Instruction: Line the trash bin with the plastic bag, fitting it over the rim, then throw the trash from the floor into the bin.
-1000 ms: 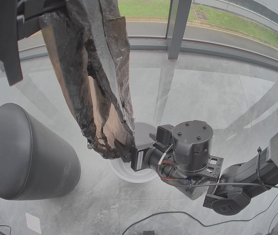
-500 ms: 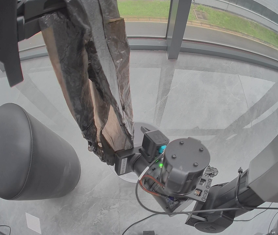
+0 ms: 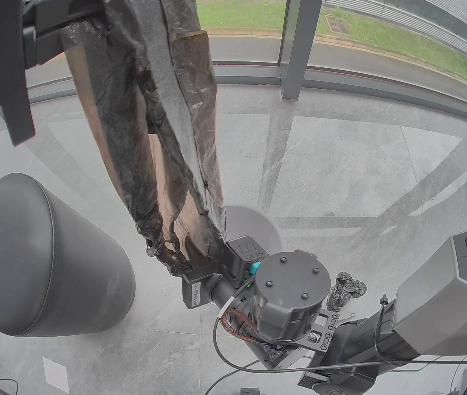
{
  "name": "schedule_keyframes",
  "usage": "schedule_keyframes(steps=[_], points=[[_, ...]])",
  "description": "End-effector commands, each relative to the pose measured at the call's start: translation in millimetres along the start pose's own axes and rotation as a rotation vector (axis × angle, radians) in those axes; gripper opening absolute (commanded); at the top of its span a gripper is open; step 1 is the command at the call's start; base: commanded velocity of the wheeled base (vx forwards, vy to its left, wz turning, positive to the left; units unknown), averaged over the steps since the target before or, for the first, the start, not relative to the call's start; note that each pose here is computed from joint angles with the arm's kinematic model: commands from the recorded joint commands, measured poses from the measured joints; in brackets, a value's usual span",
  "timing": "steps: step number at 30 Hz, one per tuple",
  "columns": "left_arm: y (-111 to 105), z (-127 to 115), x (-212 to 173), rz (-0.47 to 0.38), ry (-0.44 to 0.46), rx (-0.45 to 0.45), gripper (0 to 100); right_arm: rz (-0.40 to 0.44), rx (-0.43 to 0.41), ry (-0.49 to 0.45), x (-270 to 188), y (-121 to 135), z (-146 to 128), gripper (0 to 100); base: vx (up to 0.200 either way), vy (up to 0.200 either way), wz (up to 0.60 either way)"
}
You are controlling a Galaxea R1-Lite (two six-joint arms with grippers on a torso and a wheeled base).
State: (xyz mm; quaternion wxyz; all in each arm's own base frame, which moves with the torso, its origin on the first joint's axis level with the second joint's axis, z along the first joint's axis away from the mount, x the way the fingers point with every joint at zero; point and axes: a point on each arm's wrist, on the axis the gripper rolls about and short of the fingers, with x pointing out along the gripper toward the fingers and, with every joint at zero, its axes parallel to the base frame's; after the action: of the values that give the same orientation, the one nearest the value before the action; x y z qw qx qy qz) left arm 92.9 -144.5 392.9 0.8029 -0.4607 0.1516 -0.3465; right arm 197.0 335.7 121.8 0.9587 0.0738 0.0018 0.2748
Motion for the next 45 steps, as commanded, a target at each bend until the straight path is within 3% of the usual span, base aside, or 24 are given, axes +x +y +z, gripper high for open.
schedule_keyframes(steps=[1, 11, 17, 25, 26, 27, 29, 32, 37, 42, 45], points=[[0.3, -0.2, -0.3, 0.002, 0.001, 0.000, 0, -0.002, 0.001, -0.002, 0.3, -0.8, 0.5, 0, 0.000, 0.000, 0.00], [7.1, -0.7, 2.8, 0.031, -0.007, 0.007, 0, -0.005, 0.000, 0.000, -4.8, -2.7, 4.4, 0, 0.000, 0.000, 0.00], [26.0, 1.9, 9.9, 0.080, -0.001, 0.020, 0, -0.074, 0.023, 0.022, -12.8, -30.7, 41.3, 0, 0.000, 0.000, 0.00], [61.8, -1.3, 35.7, 0.163, 0.043, -0.009, 0, -0.061, 0.227, 0.154, -39.2, -62.8, 100.2, 0, 0.000, 0.000, 0.00], [71.6, -3.6, 42.9, 0.190, 0.059, -0.018, 0, -0.089, 0.296, 0.200, -38.5, -75.7, 111.8, 0, 0.000, 0.000, 0.00], [71.6, -3.6, 42.9, 0.190, 0.059, -0.018, 0, -0.089, 0.296, 0.200, -38.5, -75.7, 111.8, 0, 0.000, 0.000, 0.00], [93.0, -9.7, 54.3, 0.255, 0.099, -0.029, 0, -0.066, 0.443, 0.357, -40.7, -97.3, 126.4, 0, 0.000, 0.000, 0.00], [111.8, -17.9, 64.7, 0.316, 0.139, -0.045, 0, -0.041, 0.581, 0.443, -40.8, -118.5, 133.7, 0, 0.000, 0.000, 0.00], [137.7, -29.8, 79.0, 0.402, 0.196, -0.066, 0, -0.042, 0.659, 0.502, -36.1, -148.8, 127.6, 0, 0.000, 0.000, 0.00], [153.8, -40.0, 91.4, 0.454, 0.240, -0.071, 0, -0.054, 0.681, 0.573, -31.5, -158.2, 113.3, 0, 0.000, 0.000, 0.00], [175.5, -53.0, 103.3, 0.530, 0.282, -0.076, 0, -0.060, 0.700, 0.639, -27.5, -163.8, 101.0, 0, 0.000, 0.000, 0.00]])
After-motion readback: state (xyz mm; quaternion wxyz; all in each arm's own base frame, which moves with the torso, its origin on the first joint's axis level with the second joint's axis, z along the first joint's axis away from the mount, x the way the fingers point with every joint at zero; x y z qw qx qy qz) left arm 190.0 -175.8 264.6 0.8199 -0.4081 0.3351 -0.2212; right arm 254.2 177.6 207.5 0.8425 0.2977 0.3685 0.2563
